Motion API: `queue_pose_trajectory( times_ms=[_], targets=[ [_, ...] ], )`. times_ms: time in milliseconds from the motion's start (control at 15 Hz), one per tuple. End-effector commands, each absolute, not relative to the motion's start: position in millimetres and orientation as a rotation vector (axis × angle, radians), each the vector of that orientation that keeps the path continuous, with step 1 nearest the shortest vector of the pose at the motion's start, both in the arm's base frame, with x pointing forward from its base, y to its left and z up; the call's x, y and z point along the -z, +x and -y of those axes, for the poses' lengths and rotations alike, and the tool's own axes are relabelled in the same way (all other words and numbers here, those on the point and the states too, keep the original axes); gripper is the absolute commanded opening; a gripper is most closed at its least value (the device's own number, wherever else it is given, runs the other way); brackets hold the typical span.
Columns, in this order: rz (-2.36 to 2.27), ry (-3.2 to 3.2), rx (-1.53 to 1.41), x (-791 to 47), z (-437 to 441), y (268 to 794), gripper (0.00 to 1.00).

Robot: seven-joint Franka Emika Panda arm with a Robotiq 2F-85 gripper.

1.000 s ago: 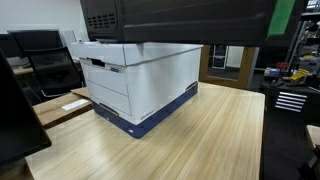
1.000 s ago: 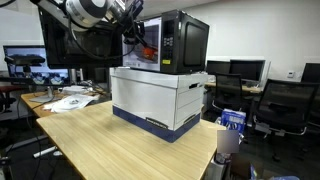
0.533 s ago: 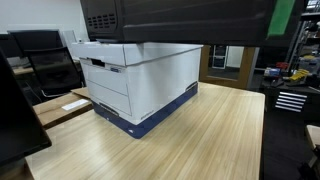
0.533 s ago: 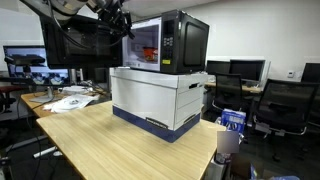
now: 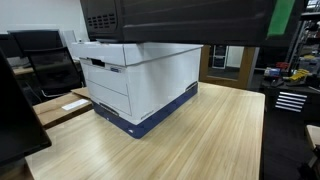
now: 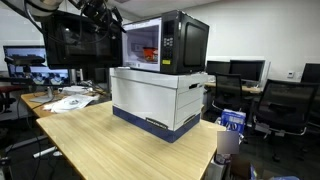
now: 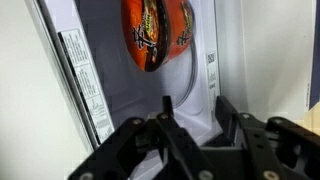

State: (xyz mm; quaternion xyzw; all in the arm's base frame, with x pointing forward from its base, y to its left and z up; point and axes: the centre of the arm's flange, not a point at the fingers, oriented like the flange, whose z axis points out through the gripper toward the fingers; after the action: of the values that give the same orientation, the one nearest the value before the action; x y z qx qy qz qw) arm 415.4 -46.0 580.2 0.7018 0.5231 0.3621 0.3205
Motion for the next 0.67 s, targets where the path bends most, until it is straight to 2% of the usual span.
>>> queue_pose_trajectory(
  times_ms=[0,200,600],
  targets=[
    [-1.37,1.814,-0.912,-576,49,405,0.78],
    [-1.339,1.808,-0.895,-576,52,407,0.98],
    [-1.254,1.816,-0.878,-570,72,422,1.0]
  ],
)
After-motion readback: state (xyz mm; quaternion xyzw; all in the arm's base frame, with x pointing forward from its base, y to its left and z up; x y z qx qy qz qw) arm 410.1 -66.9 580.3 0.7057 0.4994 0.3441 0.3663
